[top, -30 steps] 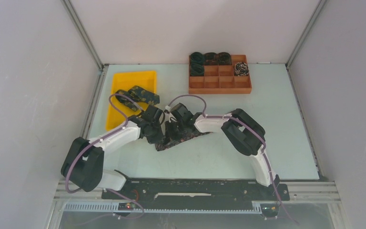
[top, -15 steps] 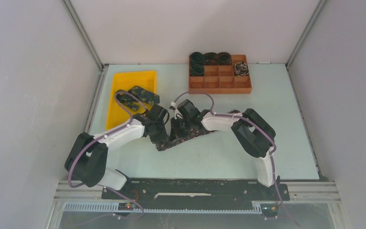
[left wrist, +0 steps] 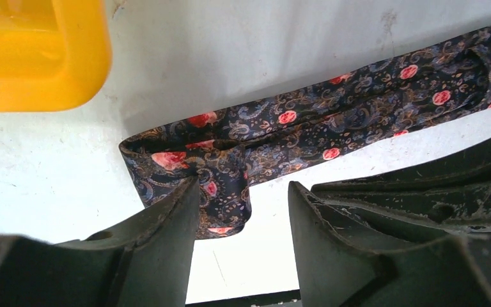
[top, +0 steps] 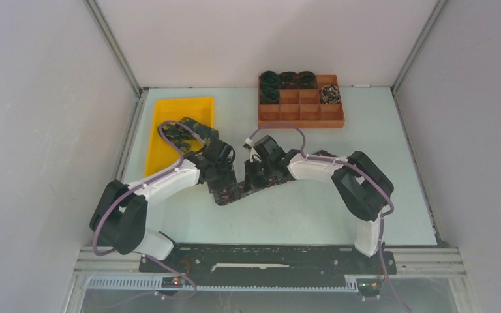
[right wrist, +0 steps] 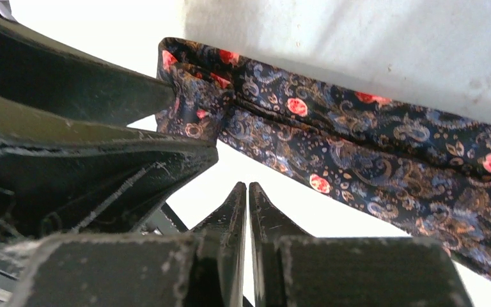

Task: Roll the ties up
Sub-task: Roll the tie at the center of the board.

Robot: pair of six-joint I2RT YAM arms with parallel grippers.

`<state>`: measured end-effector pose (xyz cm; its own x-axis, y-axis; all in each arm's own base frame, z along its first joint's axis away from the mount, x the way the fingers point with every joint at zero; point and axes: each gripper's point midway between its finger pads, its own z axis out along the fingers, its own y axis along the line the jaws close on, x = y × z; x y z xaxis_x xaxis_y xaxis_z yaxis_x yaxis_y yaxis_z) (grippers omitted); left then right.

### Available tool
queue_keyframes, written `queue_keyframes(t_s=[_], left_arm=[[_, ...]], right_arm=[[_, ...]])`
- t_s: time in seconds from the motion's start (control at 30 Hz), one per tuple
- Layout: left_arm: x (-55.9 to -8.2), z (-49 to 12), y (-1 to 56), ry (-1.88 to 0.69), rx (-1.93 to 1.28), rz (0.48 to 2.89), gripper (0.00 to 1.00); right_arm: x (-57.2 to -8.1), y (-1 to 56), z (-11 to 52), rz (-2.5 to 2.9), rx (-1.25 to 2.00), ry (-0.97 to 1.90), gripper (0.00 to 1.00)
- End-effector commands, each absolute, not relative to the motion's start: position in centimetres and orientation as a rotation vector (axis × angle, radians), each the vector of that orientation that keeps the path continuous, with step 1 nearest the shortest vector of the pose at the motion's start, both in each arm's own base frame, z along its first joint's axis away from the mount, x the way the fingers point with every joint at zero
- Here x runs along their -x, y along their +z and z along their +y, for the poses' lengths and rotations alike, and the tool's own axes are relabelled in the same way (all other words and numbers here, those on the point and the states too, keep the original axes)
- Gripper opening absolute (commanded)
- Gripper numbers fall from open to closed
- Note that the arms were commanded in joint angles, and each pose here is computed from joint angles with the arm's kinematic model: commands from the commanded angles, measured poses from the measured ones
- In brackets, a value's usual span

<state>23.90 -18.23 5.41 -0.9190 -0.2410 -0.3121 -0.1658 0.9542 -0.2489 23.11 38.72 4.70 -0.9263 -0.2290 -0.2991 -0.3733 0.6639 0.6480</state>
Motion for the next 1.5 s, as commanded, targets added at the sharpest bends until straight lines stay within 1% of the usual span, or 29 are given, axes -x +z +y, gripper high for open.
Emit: queue_keyframes(t_s=[0.0,0.1,0.2,0.4,0.53,0.73,0.9,1.23,1.47], left_arm=[[-24.9,-19.1,8.0,-0.366,0.272,2.698,0.58],[-24.9,-18.9,8.5,-0.356,0.257,2.693,0.57],[-25.2,-18.4,9.1,-0.327,0.241,2.682,0.55],[-27.1,-16.6,10.0,-0.265,0.214,2.669,0.50],[-28.5,-15.1,8.8,-0.163,0.187,2.713,0.45],[-30.3,-14.7,7.2,-0.092,0.129,2.771,0.42],[-31.1,-15.1,5.3,-0.056,0.076,2.833,0.40],[-30.4,-15.1,2.7,-0.025,0.026,2.923,0.35],[-29.9,-15.4,2.5,-0.055,0.015,2.957,0.33]], right_arm=[[-23.2,6.8,38.0,2.612,0.510,1.075,0.07],[-22.8,7.1,38.0,2.587,0.517,1.047,0.07],[-22.1,7.1,38.2,2.556,0.543,0.996,0.06],[-20.4,7.1,39.0,2.478,0.586,0.903,0.05],[-19.4,6.6,40.2,2.432,0.628,0.847,0.05],[-18.7,4.7,41.9,2.388,0.664,0.790,0.05],[-19.3,3.8,42.6,2.352,0.655,0.749,0.04],[-19.8,1.3,43.3,2.368,0.670,0.700,0.02],[-20.1,0.8,44.3,2.363,0.686,0.705,0.02]])
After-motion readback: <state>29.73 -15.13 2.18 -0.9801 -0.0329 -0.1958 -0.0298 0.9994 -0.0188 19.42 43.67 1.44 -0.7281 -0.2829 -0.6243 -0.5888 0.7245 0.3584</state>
